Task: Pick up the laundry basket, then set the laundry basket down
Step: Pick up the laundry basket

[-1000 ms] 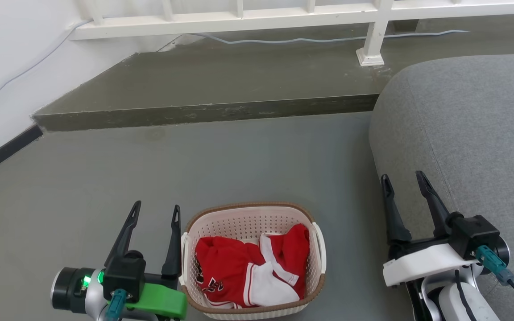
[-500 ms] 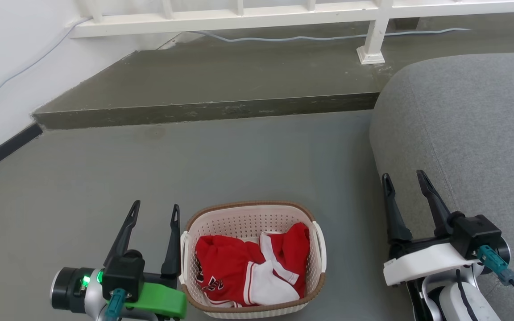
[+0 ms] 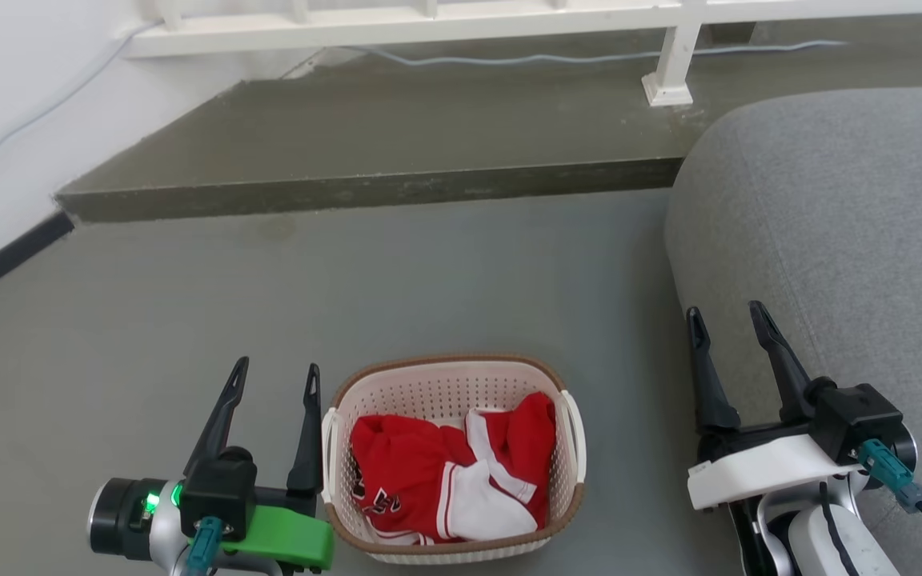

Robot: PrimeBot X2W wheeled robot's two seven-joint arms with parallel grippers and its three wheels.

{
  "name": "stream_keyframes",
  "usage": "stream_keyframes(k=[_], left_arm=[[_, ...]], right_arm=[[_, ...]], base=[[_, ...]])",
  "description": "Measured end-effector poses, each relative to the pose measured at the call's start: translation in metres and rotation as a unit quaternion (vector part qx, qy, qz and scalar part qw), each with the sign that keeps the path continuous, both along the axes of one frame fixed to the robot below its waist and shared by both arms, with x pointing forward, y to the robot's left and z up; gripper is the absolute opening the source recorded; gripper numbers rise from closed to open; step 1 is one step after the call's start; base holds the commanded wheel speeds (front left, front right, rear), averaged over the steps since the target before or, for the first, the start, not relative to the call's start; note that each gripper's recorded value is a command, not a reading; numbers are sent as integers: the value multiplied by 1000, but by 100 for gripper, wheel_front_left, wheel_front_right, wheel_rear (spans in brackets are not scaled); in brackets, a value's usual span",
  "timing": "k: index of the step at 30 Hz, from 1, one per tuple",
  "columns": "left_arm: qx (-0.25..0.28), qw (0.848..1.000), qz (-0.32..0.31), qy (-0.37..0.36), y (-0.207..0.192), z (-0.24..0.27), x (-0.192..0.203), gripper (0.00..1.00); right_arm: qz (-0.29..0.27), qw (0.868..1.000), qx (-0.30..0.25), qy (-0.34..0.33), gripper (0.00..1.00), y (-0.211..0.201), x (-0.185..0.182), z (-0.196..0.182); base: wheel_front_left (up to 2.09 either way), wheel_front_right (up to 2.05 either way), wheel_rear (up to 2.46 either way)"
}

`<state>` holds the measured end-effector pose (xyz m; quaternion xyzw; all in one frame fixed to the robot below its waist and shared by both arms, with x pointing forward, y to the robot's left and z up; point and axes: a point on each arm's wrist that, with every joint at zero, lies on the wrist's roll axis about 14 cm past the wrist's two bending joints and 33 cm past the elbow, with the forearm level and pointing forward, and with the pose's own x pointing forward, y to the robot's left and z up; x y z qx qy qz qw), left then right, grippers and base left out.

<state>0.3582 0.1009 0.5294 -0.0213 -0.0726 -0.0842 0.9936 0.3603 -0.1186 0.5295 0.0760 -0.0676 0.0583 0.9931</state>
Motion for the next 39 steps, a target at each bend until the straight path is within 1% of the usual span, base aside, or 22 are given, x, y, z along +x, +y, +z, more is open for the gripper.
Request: stream_keyframes(k=[8,13,17,21,28,33,39], left_arm=[[-4,1000,7,15,4,-10,10,100],[-10,1000,10,24,6,-16,26,100],[-15,999,12,39,7,-28,39,100],[-18,997,13,72,8,-51,50,100],[-23,989,15,142,10,-101,64,100],[-20,984,8,174,8,-128,77,100],[-13,975,-2,220,5,-167,91,100]], right_arm=[[1,1000,4,17,100,1,10,-11],[2,1000,6,20,100,1,28,-15],[-2,999,8,36,100,-1,41,-27],[-7,998,7,61,100,-5,53,-46],[-15,993,11,120,100,-11,70,-91],[-6,989,7,149,100,-7,85,-117],[15,980,1,196,100,3,99,-160]], base=[[0,0,0],[0,0,0],[0,0,0],[0,0,0],[0,0,0],[0,0,0],[0,0,0]])
